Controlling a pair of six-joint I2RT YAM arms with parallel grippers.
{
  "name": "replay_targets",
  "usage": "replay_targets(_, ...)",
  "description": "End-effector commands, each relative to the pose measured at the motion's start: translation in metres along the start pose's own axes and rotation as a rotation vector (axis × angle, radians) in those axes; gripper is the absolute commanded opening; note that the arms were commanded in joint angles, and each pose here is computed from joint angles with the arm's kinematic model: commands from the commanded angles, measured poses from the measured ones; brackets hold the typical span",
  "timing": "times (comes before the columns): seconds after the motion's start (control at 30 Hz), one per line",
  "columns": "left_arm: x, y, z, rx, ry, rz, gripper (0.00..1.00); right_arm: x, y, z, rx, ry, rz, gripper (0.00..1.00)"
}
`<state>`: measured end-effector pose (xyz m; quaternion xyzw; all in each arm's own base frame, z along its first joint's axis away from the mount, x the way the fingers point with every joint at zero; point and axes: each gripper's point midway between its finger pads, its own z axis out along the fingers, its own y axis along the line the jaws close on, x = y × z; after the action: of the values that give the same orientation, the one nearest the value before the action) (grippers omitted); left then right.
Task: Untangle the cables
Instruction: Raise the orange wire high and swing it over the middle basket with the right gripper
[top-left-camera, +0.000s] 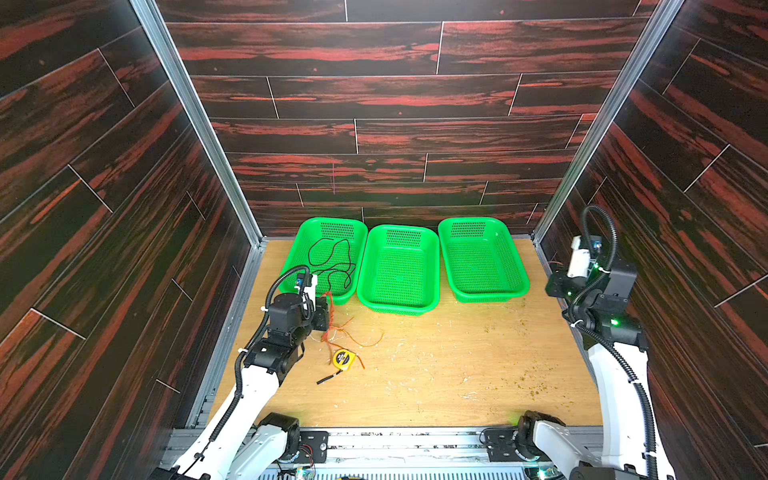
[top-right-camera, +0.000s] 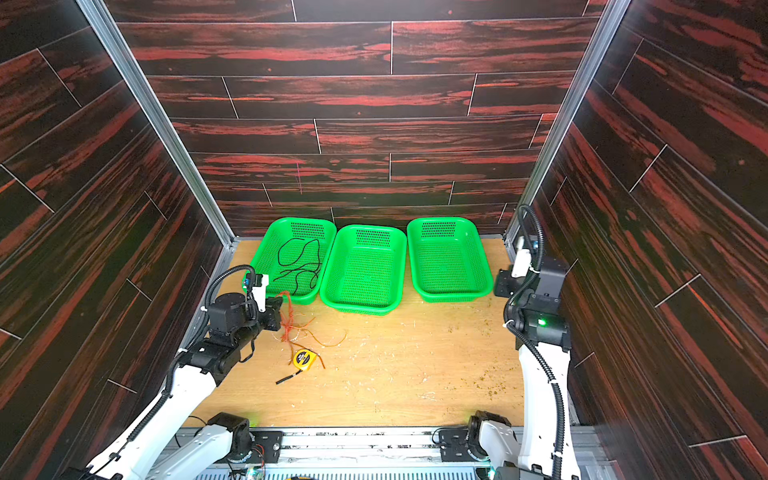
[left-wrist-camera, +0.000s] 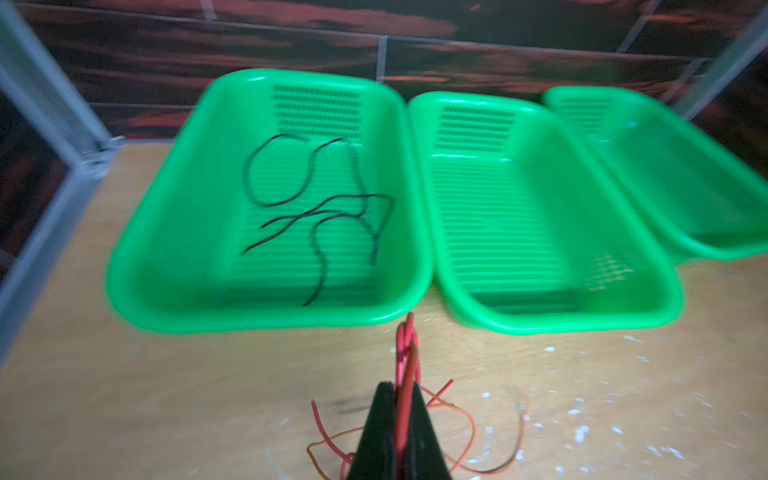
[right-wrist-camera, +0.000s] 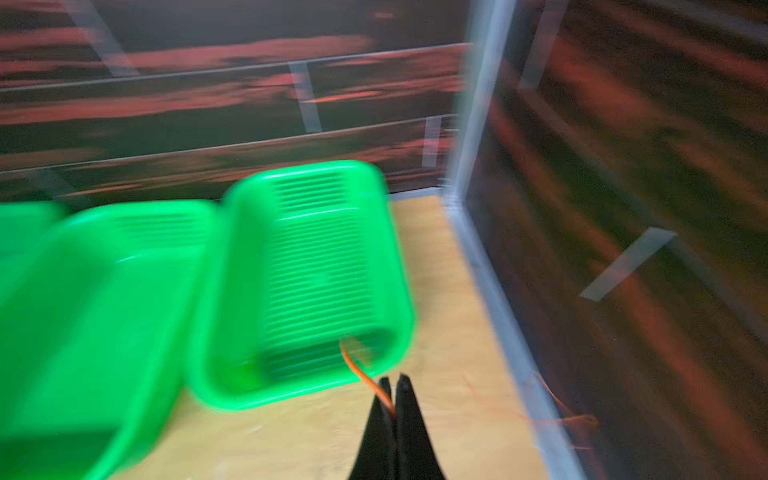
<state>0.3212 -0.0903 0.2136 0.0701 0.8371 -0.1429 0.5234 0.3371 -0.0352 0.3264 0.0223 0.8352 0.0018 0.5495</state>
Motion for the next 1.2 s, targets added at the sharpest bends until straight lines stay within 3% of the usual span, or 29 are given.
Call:
replay_targets(0.0, -0.010, -0.026, 0.003, 0.158, -0.034, 0.014, 0.00, -0.004, 0.058, -0.009, -0.238, -0.015, -0.096, 0.00)
replay_targets(0.13, -0.015, -0.040, 0.006, 0.238, -0.028, -0.002, 0.00, -0.017, 0.107, -0.031, -0.350, -0.026, -0.227, 0.00)
replay_targets(0.53, -0.013, -0.066, 0.012, 0.321, -0.005, 0.043, 0.00, -0.100, 0.218, -0.113, -0.678, -0.232, -0.389, 0.00)
replay_targets(1.17, 0.017, -0.074, 0.014, 0.303, 0.049, 0.032, 0.00, -0.225, 0.306, -0.099, -0.682, -0.568, -0.630, 0.00)
